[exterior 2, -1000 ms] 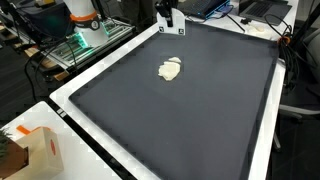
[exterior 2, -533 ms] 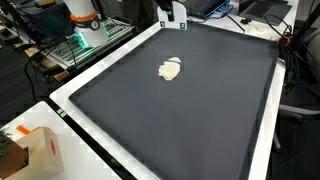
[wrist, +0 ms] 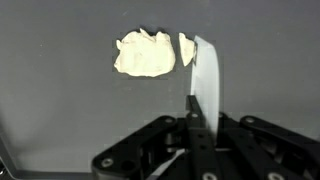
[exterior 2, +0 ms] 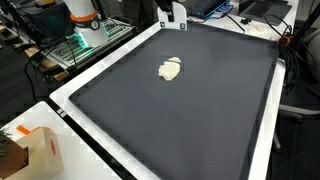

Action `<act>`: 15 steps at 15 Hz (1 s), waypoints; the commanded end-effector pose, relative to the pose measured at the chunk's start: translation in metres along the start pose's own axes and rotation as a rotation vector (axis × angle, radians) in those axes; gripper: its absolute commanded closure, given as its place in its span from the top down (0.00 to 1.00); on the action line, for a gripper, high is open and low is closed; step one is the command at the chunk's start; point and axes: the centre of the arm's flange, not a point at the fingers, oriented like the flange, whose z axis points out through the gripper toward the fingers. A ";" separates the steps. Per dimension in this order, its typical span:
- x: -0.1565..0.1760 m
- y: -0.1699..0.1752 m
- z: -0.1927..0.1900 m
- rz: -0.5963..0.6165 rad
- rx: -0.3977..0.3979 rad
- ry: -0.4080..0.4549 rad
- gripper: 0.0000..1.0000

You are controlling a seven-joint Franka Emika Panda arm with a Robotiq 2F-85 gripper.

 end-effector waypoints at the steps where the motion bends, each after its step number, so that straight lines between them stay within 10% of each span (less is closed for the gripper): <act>1: 0.003 0.014 0.011 -0.047 0.088 0.027 0.01; 15: 0.015 0.060 0.066 -0.101 0.537 0.192 0.01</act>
